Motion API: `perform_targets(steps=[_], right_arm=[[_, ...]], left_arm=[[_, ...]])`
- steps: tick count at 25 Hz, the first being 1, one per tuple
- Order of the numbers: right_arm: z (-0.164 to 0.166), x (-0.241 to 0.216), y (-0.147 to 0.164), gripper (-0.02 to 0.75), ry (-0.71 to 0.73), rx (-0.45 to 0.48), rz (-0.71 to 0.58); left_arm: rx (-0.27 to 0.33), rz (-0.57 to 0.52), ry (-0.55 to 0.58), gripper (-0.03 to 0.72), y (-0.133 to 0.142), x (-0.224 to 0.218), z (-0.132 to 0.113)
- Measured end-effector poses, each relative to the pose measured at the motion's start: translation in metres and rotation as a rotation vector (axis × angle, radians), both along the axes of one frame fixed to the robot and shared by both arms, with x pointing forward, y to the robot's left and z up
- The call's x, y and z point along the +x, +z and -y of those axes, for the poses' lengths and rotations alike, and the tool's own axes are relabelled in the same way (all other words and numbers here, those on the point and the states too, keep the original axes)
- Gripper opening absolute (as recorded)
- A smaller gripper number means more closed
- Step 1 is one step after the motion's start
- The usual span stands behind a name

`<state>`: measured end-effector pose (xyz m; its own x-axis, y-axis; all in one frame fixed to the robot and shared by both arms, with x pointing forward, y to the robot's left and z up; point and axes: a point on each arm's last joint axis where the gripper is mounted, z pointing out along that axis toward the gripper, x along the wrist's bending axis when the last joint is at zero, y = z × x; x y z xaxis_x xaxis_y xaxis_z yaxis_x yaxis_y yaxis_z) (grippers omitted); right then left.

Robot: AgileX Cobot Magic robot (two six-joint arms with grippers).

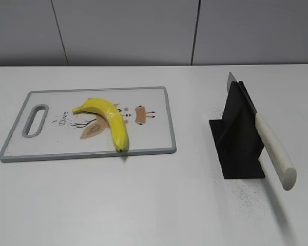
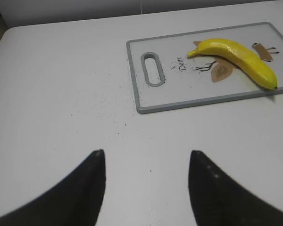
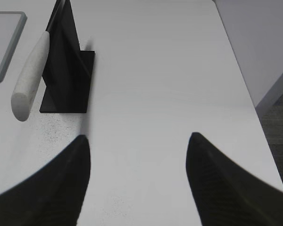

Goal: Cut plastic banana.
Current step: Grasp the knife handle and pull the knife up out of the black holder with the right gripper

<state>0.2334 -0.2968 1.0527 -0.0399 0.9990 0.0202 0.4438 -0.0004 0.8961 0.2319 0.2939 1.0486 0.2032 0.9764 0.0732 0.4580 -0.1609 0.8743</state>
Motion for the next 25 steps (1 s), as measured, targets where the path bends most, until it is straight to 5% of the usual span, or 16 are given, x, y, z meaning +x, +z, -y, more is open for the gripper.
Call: perform_targets(steps=[16, 25], right_arm=[[-0.001, 0.000, 0.002, 0.512, 0.005, 0.007, 0.001], [-0.004, 0.046, 0.033, 0.512, 0.021, 0.022, -0.319]], left_arm=[[0.000, 0.000, 0.000, 0.544, 0.000, 0.000, 0.000], [0.000, 0.000, 0.000, 0.544, 0.000, 0.000, 0.000]])
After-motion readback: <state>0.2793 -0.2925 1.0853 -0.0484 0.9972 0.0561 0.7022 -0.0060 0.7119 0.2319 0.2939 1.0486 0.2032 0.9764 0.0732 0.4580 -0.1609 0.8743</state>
